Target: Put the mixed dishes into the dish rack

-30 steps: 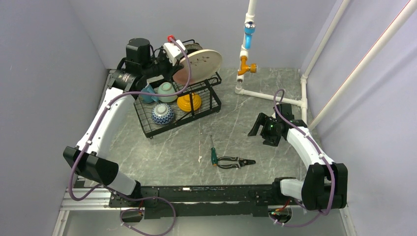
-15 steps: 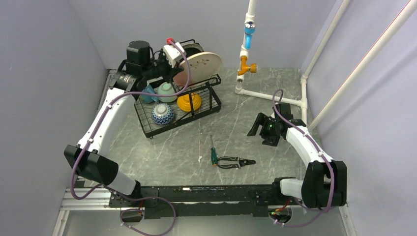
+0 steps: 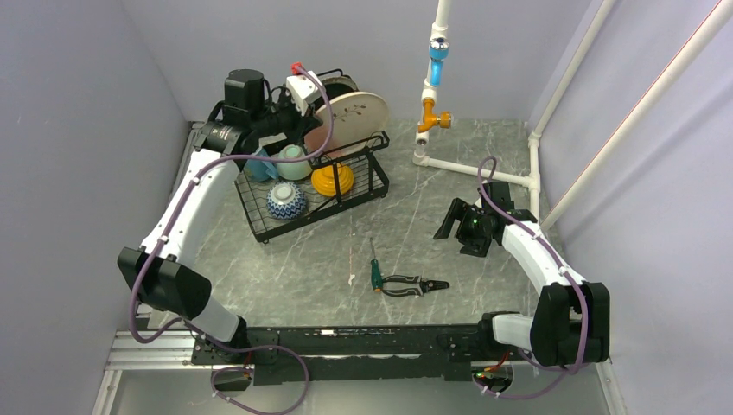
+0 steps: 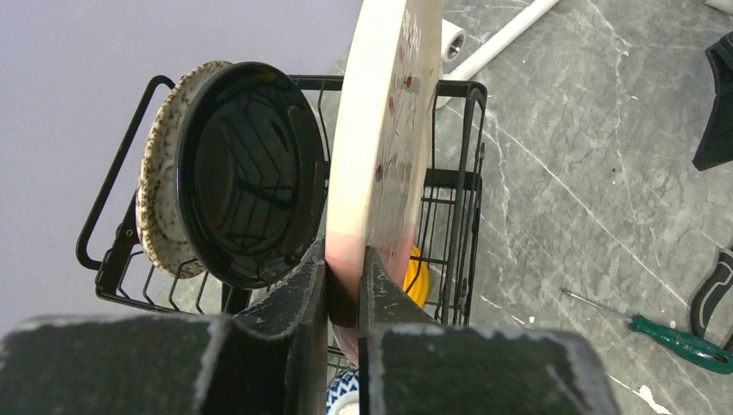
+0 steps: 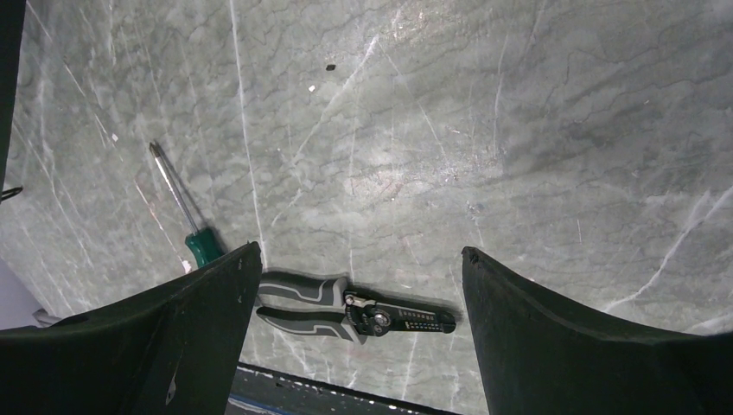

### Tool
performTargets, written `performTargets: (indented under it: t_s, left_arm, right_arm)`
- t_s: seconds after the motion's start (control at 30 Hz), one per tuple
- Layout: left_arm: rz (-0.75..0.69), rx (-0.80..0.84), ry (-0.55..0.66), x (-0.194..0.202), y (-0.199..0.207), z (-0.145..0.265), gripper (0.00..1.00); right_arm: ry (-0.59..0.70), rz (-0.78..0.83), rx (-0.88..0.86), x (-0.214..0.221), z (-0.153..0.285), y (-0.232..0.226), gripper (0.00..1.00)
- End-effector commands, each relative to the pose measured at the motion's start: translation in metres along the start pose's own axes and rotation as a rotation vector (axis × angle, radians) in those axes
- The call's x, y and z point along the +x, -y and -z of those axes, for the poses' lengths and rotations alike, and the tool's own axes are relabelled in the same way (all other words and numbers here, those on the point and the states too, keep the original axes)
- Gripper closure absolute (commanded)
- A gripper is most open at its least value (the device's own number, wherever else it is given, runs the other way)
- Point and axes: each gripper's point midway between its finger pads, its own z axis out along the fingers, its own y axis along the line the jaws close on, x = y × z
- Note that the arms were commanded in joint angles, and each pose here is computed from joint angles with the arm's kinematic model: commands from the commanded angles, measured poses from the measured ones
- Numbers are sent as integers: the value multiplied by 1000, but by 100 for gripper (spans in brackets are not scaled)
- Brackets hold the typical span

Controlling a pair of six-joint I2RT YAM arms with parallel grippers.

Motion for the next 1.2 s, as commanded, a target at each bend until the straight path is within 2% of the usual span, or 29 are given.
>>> performTargets:
  t_s: [0.0, 0.4, 0.53, 0.73, 1.17]
  left_arm:
    - [-118, -105, 132, -45, -24, 19, 87]
    - [-90, -126, 133, -48, -25, 24, 45]
    - [-69, -134, 137, -53, -27, 27, 34]
    - [-57, -146, 170, -63, -25, 36, 27]
    - [-42, -198, 262, -96, -25, 68, 20]
  right_arm:
    - [61, 18, -17, -18, 5, -11, 13]
    - [63, 32, -18, -18, 7, -14, 13]
    - [90, 45, -34, -22, 12, -18, 12]
    - [106, 85, -42, -24, 18, -22, 12]
    - [146, 154, -56, -28, 29, -32, 10]
